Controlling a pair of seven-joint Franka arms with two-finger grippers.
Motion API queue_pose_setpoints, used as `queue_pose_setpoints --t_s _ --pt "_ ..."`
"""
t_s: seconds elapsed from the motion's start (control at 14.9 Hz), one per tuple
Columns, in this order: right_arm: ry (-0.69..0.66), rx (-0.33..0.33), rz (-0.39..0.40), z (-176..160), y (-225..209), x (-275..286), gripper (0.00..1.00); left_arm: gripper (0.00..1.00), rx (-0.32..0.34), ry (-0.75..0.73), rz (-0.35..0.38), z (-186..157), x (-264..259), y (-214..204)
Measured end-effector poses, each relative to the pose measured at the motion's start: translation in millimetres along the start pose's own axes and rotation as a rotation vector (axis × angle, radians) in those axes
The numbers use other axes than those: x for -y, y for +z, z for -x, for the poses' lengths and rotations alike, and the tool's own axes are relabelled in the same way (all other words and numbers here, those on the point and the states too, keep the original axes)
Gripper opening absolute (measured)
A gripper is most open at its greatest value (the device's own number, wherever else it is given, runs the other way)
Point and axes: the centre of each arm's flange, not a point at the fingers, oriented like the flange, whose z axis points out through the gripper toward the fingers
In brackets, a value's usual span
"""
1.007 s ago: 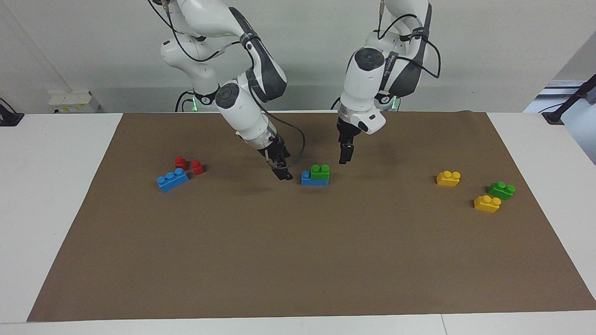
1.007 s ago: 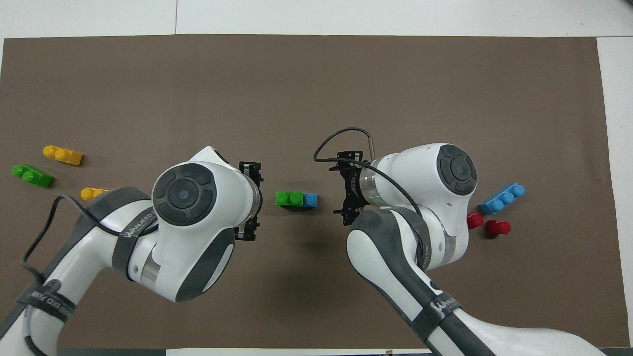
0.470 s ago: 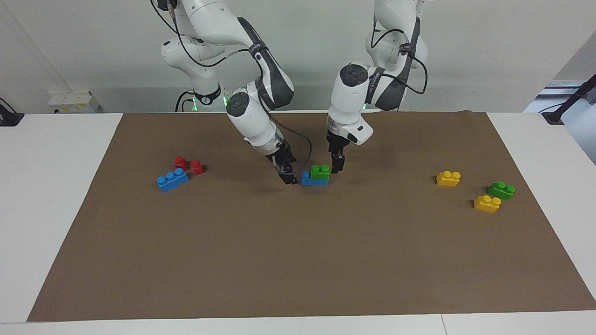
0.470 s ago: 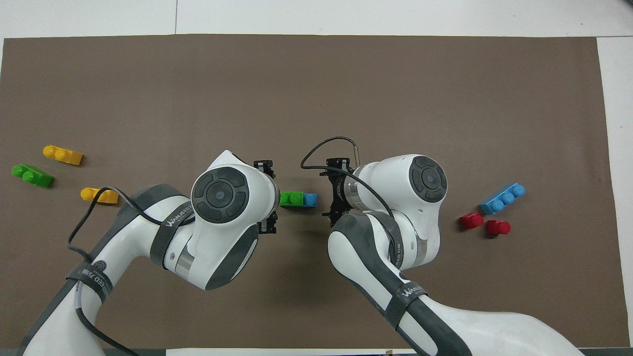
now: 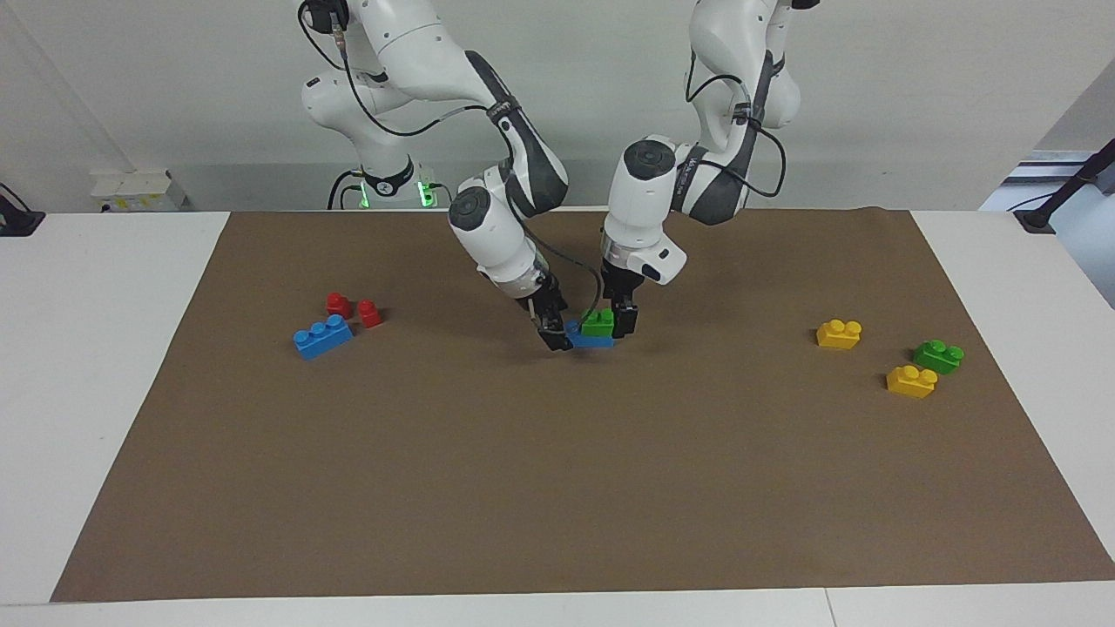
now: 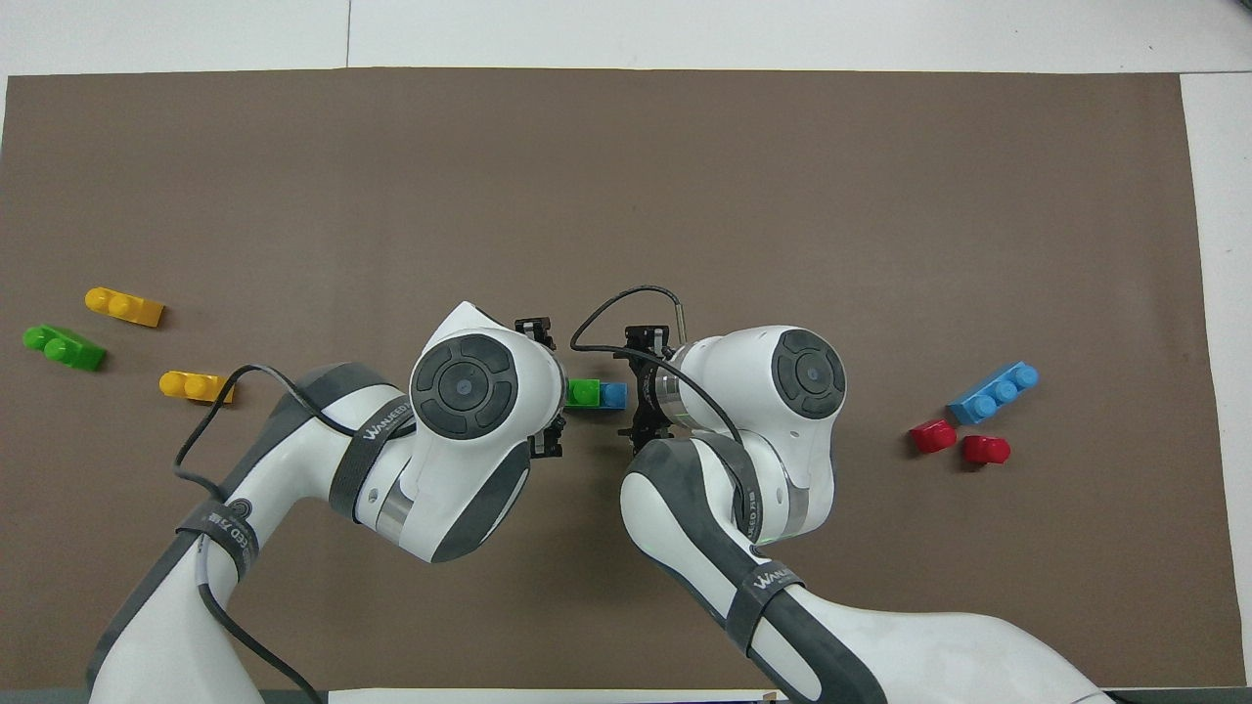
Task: Remove green block with left arm and hold with right
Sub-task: 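Close the left gripper on green brick while the right gripper grips blue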
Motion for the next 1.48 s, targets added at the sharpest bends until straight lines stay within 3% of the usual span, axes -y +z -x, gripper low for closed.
queue_pose_setpoints --t_s 0.2,0.6,0.94,1.28,1.34,1.48 --pt "0.007 0.004 -0.013 5 16 -5 1.0 1.0 -0.018 0.006 0.002 7 4 11" --pt "0.029 0.011 -0.025 4 23 -6 0.38 1.0 -0.024 0.007 0.007 6 3 12" --pt "0.032 0.013 -0.025 4 23 -6 0.35 0.96 -0.024 0.007 0.007 6 3 12" --pt "0.036 0.012 -0.04 1 21 -3 0.35 0.41 -0.025 0.016 0.008 9 6 12" --pt "0.037 0.011 -0.042 0 21 -2 0.35 0.34 -0.026 0.021 0.011 10 6 12" --pt "0.037 0.012 -0.044 1 21 -2 0.35 0.34 -0.028 0.023 0.013 9 6 11"
